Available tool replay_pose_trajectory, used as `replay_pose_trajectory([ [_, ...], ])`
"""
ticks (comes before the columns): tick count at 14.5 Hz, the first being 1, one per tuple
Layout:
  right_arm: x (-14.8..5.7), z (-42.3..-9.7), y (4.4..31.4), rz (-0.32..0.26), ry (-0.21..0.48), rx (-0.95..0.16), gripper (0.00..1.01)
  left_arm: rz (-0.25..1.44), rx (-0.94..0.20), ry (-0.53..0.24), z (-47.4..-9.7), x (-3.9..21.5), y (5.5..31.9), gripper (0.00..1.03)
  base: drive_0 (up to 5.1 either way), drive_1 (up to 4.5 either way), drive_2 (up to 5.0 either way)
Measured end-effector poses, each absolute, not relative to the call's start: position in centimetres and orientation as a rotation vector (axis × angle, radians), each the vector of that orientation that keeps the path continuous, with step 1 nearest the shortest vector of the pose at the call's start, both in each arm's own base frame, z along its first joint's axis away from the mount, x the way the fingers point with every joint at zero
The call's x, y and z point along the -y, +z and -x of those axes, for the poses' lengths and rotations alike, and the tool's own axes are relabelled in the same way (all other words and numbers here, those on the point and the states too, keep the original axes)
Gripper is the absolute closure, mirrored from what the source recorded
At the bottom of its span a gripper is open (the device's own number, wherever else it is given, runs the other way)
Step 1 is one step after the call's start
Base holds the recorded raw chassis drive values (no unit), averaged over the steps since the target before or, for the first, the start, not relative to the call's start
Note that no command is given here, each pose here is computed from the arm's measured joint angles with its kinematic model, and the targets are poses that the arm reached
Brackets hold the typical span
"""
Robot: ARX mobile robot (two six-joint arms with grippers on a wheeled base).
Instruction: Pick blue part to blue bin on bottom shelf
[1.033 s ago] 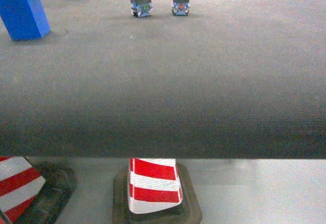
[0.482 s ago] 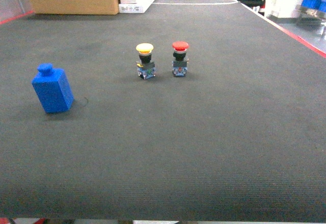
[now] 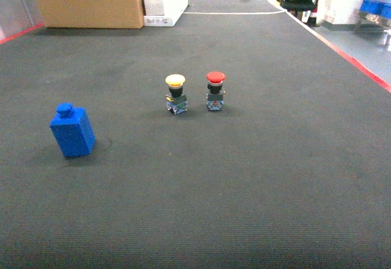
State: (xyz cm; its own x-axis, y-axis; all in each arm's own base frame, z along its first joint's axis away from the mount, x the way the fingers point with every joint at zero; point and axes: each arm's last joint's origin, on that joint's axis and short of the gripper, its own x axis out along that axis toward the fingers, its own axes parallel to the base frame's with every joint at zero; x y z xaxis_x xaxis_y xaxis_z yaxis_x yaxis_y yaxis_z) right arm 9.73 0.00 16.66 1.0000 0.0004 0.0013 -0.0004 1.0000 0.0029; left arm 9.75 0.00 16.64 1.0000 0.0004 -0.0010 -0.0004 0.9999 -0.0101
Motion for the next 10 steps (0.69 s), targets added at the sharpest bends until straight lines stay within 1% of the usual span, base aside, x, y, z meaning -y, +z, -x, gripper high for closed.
replay_pose_trajectory([
  [4, 0.0, -9.7, 16.7, -0.002, 0.0, 0.001, 0.03, 0.01, -0.001, 0.0, -9.8, 0.0, 16.6, 0.05, 0.0, 0.0, 0.0],
  [5, 0.0, -9.7, 16.7, -0.003, 0.0, 0.001, 0.03, 0.018, -0.125, 0.042, -9.7, 0.1, 16.4, 0.05, 0.0, 0.0, 0.0],
  [6, 0.0, -9.7, 16.7, -0.003, 0.001, 0.001, 0.03, 0.012, -0.237, 0.089, -10.5, 0.4, 16.6, 0.05, 0.0, 0.0, 0.0],
  [7, 0.0, -9.7, 16.7, -0.002, 0.0, 0.003, 0.03, 0.022, -0.242, 0.108, -11.6, 0.5, 17.0, 0.05, 0.0, 0.0, 0.0],
  [8, 0.0, -9.7, 16.7, -0.003, 0.0, 0.001, 0.03, 0.031, -0.211, 0.105, -13.1, 0.8, 18.0, 0.05, 0.0, 0.0, 0.0],
  [10, 0.0, -9.7, 16.7, -0.002, 0.0, 0.001, 0.03, 0.049, -0.128, 0.083, -17.9, 1.3, 20.5, 0.05, 0.0, 0.0, 0.0],
])
